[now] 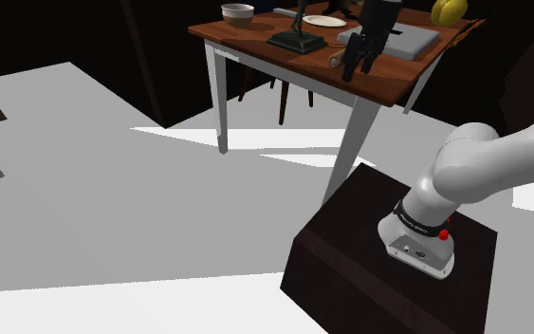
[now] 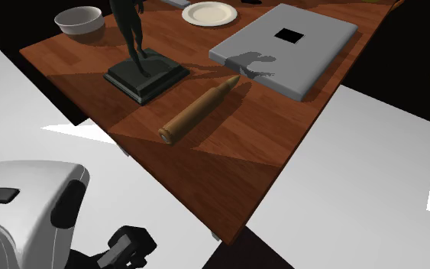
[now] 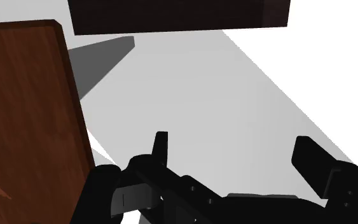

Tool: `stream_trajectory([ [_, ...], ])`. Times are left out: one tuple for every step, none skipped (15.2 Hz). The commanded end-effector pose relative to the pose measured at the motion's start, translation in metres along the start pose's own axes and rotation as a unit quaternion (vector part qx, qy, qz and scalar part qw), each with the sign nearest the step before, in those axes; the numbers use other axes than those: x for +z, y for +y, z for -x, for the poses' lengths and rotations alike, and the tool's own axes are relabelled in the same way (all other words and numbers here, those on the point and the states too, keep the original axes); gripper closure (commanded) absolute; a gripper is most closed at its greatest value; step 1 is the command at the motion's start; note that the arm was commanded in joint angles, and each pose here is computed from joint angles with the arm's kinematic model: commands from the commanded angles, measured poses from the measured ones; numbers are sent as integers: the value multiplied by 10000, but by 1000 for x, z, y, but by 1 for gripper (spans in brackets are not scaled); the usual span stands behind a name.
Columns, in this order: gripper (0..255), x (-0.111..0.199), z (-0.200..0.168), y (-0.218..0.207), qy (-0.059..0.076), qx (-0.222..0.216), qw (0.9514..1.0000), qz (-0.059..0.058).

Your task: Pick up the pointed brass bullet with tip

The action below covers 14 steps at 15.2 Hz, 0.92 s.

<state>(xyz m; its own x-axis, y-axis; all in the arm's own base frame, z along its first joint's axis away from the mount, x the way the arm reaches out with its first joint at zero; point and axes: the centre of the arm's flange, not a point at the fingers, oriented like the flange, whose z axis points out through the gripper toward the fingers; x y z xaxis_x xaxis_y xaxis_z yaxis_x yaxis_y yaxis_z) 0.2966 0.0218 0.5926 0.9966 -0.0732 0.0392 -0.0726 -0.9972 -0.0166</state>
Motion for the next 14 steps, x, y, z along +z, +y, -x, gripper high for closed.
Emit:
stream_trajectory([
  [0, 0, 0, 0, 0, 0, 10000, 0],
  [0, 1, -12, 6, 16, 215, 9998, -11],
  [0, 1, -23, 12, 32, 430, 9991, -23],
  [0, 2, -34, 18, 48, 644, 9979, -34],
  [0, 3, -45, 25, 64, 858, 9963, -46],
  [0, 3, -55, 33, 80, 1072, 9942, -57],
  [0, 4, -65, 41, 96, 1285, 9916, -68],
  [0, 4, -75, 49, 112, 1498, 9886, -80],
  [0, 5, -85, 58, 128, 1710, 9851, -91],
  [0, 5, -94, 67, 144, 1921, 9812, -102],
  [0, 6, -102, 77, 160, 2132, 9768, -113],
  [0, 7, -110, 86, 176, 2341, 9720, -125],
  [0, 7, -118, 97, 191, 2549, 9667, -136],
  [0, 8, -126, 107, 207, 2757, 9609, -147],
])
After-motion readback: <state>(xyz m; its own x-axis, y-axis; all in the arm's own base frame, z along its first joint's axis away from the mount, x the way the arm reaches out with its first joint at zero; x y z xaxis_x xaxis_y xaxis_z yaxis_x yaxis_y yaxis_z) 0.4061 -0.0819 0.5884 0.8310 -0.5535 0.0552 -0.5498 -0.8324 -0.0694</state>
